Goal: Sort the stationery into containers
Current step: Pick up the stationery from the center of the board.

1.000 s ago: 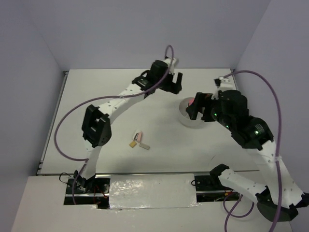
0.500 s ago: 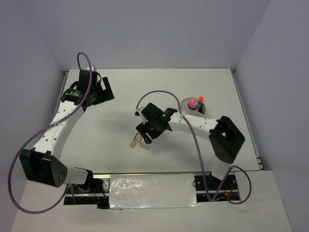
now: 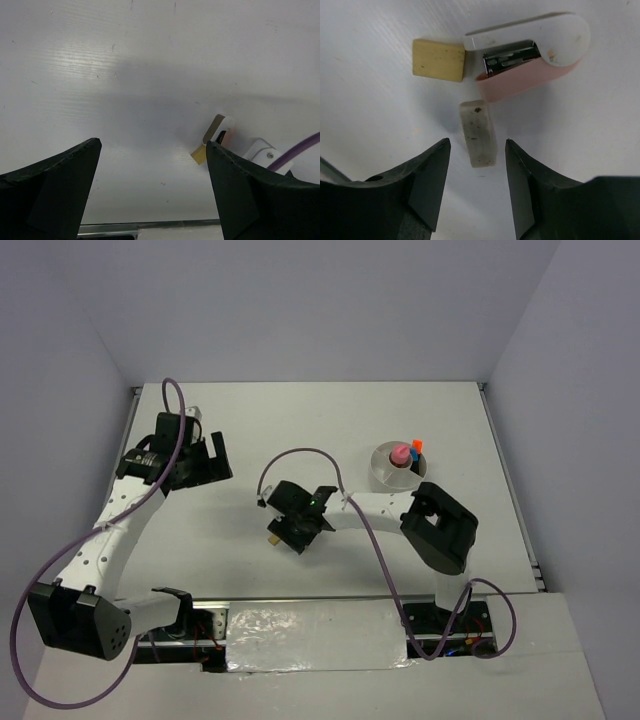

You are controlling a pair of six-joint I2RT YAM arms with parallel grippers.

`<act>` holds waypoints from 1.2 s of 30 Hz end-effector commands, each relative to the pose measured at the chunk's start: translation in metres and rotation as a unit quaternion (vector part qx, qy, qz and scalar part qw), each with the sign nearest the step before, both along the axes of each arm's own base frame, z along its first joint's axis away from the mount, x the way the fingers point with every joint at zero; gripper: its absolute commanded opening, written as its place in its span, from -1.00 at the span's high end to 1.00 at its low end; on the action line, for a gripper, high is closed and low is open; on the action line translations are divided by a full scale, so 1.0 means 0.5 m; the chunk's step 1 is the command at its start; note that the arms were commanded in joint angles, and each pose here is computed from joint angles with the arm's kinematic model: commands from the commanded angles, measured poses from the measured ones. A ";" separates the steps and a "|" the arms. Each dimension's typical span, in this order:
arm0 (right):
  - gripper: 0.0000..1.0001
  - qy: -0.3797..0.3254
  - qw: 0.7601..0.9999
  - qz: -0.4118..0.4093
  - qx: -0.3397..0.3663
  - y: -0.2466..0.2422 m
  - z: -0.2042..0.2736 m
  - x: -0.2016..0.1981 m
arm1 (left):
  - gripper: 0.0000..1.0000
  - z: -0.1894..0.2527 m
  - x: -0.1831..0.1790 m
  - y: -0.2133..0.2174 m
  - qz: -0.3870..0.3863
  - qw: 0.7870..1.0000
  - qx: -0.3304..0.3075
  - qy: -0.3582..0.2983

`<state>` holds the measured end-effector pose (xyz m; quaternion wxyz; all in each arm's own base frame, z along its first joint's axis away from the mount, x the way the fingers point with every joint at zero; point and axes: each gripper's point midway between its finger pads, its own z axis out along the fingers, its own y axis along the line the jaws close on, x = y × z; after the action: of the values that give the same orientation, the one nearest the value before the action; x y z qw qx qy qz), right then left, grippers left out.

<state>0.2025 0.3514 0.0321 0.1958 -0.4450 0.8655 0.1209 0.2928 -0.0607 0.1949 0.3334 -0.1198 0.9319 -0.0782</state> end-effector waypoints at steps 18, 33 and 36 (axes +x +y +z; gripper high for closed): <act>0.91 -0.028 0.956 -0.146 0.252 -0.022 0.240 0.026 | -0.99 0.136 -0.036 -0.241 -0.141 0.946 -0.291 -0.037; 0.94 -0.077 0.917 -0.161 0.356 -0.045 0.440 0.024 | -0.68 0.140 -0.070 -0.379 -0.201 0.914 -0.353 0.003; 0.92 -0.085 0.913 -0.174 0.360 -0.055 0.448 0.032 | -0.62 0.129 -0.079 -0.391 -0.207 0.913 -0.351 0.015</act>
<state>0.2087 0.3242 0.2151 0.3887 -0.2235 0.8311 0.3290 0.2547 -0.2462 0.2523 0.2329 -0.0446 0.8625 -0.4471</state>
